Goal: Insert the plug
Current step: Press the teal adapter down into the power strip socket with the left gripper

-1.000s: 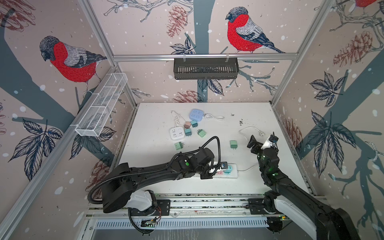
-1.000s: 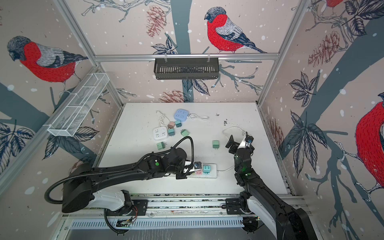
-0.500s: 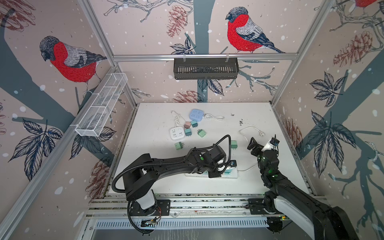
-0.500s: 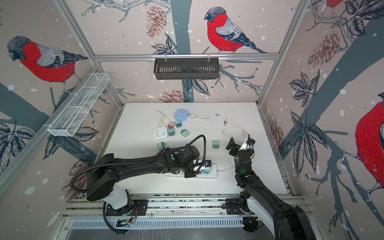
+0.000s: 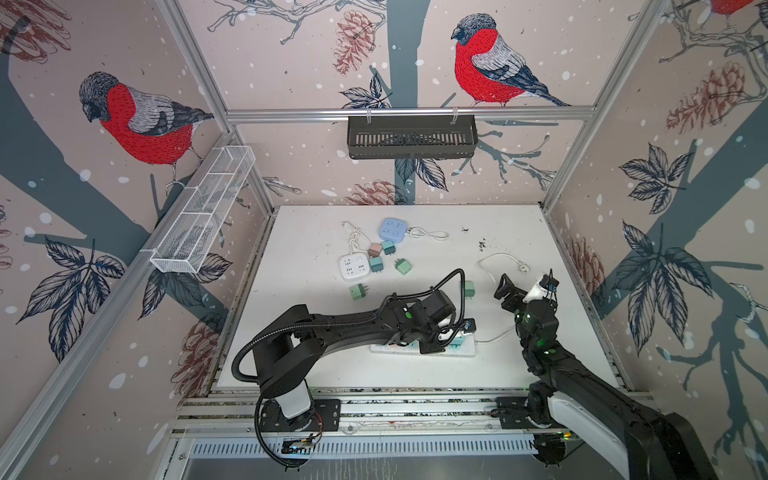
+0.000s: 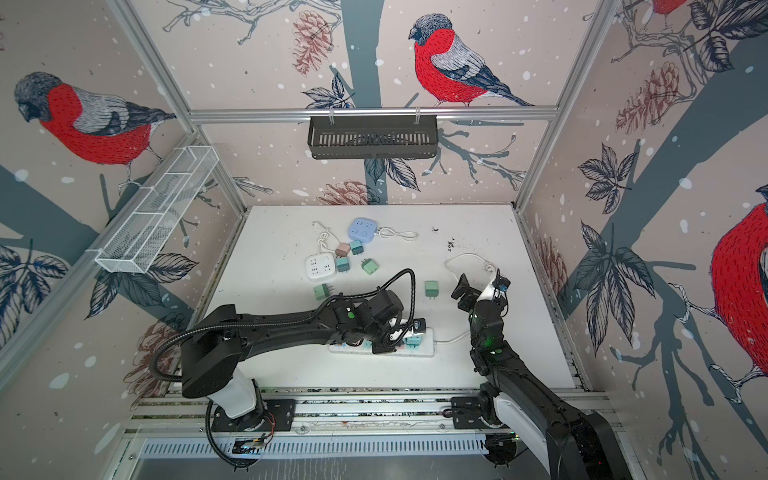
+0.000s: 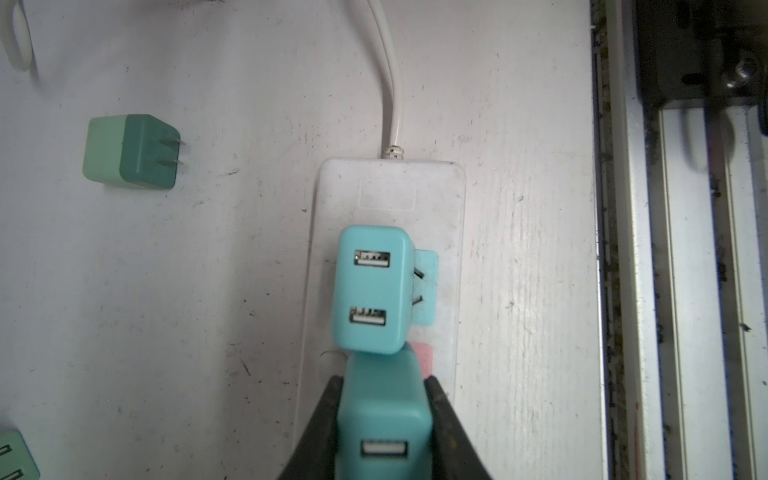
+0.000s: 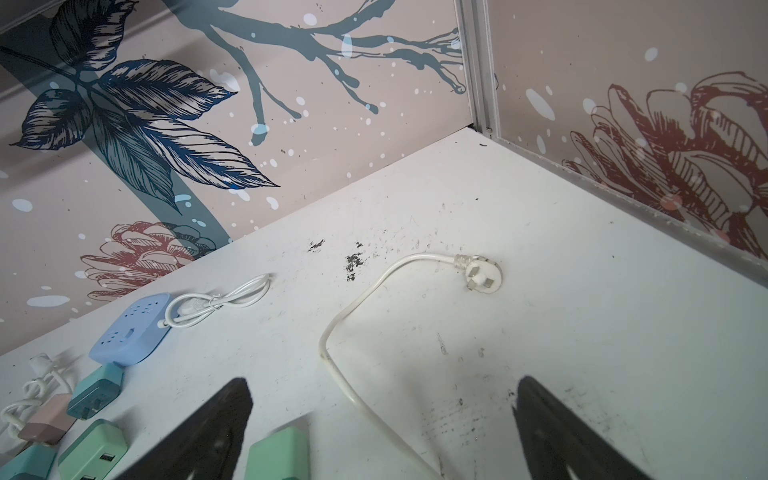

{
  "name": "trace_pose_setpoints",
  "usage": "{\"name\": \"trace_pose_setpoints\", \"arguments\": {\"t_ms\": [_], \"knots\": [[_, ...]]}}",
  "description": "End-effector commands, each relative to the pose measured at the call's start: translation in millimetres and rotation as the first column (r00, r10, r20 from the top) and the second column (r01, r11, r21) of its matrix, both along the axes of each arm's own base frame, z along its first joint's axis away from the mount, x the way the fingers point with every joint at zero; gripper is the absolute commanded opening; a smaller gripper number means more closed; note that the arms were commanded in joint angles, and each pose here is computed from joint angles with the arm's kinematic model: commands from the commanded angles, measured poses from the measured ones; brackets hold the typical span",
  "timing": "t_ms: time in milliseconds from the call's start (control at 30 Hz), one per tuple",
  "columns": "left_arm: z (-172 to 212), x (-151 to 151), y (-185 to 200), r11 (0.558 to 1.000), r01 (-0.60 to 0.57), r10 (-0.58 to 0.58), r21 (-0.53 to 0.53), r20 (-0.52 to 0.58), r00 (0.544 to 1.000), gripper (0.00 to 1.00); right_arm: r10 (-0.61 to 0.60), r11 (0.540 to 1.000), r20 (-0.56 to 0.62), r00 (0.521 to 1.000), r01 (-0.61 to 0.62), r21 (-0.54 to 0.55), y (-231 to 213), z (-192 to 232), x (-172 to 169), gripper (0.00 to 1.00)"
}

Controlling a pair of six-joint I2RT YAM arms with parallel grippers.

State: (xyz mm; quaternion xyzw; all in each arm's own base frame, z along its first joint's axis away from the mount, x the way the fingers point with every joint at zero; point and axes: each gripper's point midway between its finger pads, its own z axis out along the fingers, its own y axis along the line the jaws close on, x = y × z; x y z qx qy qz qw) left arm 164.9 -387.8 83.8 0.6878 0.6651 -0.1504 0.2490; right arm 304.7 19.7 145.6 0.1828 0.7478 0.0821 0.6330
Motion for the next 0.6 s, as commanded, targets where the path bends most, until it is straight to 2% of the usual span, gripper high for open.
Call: {"name": "trace_pose_setpoints", "arguments": {"t_ms": [0, 567], "knots": [[-9.7, 0.8, 9.0, 0.998, -0.001, 0.0, 0.064, 0.01, 1.0, 0.0, 0.005, 1.0, 0.029, 1.0, -0.005, 0.005, 1.3, 8.5, 2.4, 1.0], [-5.5, -5.9, 10.3, 0.997, 0.001, 0.002, 0.083, -0.041, 0.999, 0.0, 0.004, 1.0, 0.028, 1.0, -0.004, 0.006, 0.9, 8.0, 2.1, 1.0]]}}
